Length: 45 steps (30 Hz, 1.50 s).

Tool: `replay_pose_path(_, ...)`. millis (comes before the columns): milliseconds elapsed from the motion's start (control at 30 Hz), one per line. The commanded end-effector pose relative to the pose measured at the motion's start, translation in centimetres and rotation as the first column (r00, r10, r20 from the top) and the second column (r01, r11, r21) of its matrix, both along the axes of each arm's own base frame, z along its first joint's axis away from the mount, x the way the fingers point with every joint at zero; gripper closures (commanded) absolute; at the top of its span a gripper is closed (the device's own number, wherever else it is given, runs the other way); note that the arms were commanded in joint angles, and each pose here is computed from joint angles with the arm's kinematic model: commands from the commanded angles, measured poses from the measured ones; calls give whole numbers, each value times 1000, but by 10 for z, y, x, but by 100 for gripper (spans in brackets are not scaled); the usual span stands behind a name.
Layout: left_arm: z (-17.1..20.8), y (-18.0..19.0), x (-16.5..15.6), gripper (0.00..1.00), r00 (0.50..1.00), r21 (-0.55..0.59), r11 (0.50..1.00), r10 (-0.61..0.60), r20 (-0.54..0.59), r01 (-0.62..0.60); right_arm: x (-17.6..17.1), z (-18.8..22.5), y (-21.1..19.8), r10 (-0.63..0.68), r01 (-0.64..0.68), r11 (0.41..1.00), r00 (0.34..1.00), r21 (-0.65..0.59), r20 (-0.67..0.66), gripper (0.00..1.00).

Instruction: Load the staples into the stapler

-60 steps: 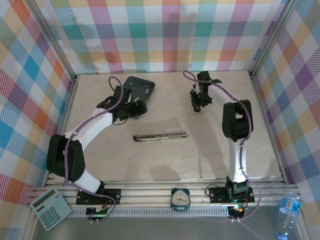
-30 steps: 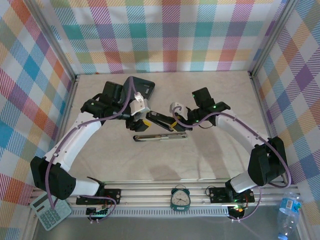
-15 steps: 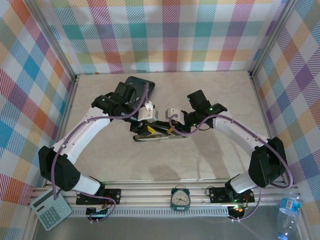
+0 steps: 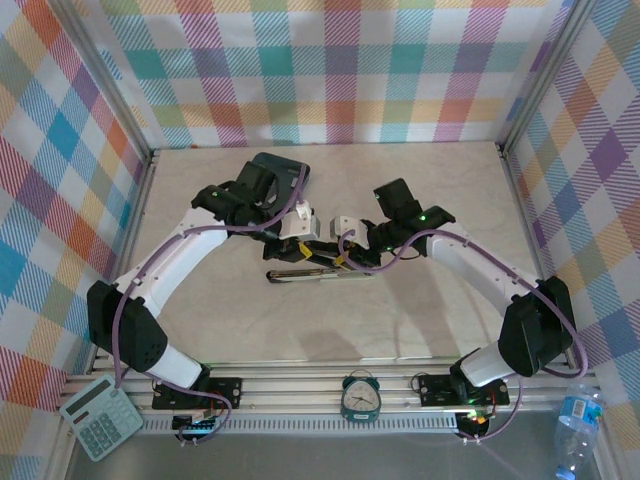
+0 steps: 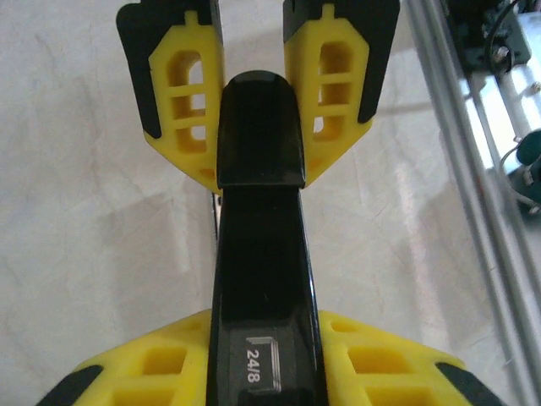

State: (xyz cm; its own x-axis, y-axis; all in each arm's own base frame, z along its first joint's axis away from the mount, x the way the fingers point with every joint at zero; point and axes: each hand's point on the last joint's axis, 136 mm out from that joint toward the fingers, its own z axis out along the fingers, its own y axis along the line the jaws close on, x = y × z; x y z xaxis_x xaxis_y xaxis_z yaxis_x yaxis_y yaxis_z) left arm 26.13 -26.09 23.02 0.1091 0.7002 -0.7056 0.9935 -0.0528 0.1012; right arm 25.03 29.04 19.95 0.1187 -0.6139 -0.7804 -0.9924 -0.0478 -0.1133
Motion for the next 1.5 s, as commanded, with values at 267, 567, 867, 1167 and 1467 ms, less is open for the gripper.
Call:
replay_pose_path(267,55,-15,0,100,997,-415,909,-55,-54,27,19,59,-22,-144,115,922,988,370,50,34)
replay_pose_path(567,72,-27,-5,100,972,-529,842,-200,-121,107,4,57,-41,-128,160,854,987,495,-98,28)
replay_pose_path(867,77,-29,-3,100,961,-527,841,-233,-148,123,-4,52,-36,-55,171,831,972,530,-227,29)
replay_pose_path(1167,77,-29,1,100,966,-517,848,-218,-137,118,-5,50,-35,-70,203,824,963,530,-260,34)
replay_pose_path(1467,78,-29,6,100,974,-504,858,-185,-129,96,-6,44,-29,-49,208,828,952,521,-302,48)
